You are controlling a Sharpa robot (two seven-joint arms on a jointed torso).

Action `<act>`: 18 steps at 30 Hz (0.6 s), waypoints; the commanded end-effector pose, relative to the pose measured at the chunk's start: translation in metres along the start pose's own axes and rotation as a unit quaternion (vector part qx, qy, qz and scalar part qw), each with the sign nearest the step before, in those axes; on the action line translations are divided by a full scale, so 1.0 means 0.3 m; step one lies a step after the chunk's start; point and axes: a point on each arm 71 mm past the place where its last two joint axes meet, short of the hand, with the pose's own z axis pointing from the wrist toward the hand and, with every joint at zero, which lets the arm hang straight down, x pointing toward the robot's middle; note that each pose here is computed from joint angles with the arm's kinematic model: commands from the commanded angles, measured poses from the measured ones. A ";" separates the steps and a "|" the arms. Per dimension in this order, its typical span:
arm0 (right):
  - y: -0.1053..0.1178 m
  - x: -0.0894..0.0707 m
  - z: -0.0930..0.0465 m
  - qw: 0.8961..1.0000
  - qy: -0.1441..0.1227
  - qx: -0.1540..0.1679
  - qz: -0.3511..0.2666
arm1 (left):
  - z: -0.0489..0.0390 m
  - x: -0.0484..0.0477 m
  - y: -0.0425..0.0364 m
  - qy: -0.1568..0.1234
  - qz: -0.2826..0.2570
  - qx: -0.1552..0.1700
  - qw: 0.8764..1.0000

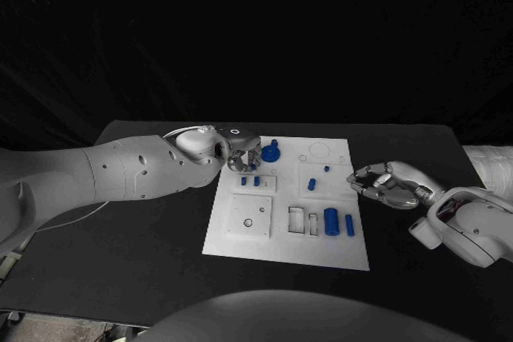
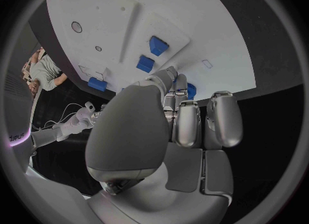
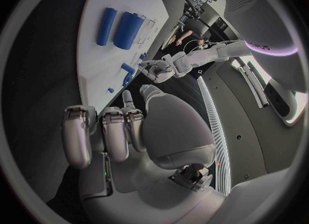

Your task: Assemble the parts on the task board

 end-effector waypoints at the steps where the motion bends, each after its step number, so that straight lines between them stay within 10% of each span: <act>1: 0.000 0.006 0.001 1.000 0.009 0.000 0.001 | 0.002 0.011 0.000 0.021 -0.001 -0.003 1.000; 18: -0.003 0.004 -0.004 1.000 0.009 0.002 0.001 | 0.004 0.032 0.008 0.050 0.010 -0.018 0.999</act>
